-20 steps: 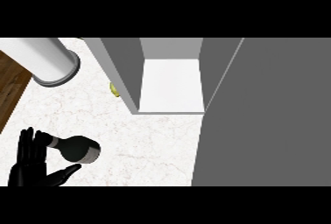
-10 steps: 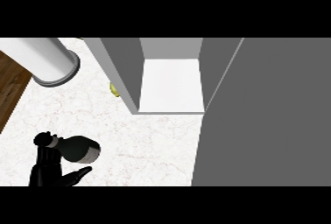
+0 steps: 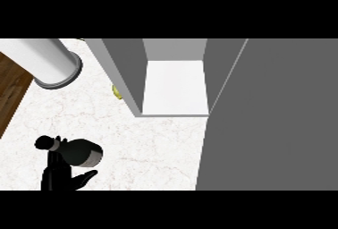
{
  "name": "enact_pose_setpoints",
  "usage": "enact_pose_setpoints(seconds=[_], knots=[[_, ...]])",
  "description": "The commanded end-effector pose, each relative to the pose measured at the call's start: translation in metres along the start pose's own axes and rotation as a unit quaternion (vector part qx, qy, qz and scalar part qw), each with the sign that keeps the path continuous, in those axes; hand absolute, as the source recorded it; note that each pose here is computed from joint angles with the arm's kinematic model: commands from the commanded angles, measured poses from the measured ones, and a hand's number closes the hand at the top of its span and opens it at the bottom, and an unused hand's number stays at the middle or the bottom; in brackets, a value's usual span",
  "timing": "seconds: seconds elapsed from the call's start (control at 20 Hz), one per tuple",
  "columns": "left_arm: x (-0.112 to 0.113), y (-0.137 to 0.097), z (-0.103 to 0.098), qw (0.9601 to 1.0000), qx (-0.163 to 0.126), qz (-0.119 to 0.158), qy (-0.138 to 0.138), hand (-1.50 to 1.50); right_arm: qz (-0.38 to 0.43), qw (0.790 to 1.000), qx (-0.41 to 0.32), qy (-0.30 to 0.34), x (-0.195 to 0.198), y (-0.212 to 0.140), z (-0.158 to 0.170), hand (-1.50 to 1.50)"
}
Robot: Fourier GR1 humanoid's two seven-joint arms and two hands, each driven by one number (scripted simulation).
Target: Pick up the wine, place it into the cabinet and close the cabinet
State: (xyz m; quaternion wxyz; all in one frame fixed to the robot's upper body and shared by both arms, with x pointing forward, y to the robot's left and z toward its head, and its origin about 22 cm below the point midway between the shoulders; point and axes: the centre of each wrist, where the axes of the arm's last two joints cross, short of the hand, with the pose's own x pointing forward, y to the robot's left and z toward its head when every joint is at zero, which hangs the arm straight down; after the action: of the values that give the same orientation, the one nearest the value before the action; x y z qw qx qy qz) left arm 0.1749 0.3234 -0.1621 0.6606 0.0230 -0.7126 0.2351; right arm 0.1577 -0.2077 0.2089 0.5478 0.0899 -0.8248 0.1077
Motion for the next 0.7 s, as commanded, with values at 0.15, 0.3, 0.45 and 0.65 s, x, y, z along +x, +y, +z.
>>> enact_pose_setpoints(seconds=[0.15,0.3,0.45,0.65], knots=[[-0.014,-0.01,-0.009,0.9992,-0.021,0.034,0.0,-1.5,-0.025,1.0,0.013,-0.014,0.0,0.0,0.005,-1.5],[-0.011,0.019,0.005,0.9992,-0.023,0.031,-0.011,-1.5,-0.023,1.0,0.008,-0.019,-0.002,0.004,0.008,-1.5],[-0.005,-0.015,-0.024,0.9986,-0.035,0.037,-0.012,-1.5,-0.012,1.0,0.011,-0.015,0.014,0.004,0.01,-1.5],[-0.015,-0.021,-0.018,0.999,-0.029,0.028,-0.022,-1.5,-0.019,0.999,0.017,-0.019,0.015,0.001,0.016,-1.5]])
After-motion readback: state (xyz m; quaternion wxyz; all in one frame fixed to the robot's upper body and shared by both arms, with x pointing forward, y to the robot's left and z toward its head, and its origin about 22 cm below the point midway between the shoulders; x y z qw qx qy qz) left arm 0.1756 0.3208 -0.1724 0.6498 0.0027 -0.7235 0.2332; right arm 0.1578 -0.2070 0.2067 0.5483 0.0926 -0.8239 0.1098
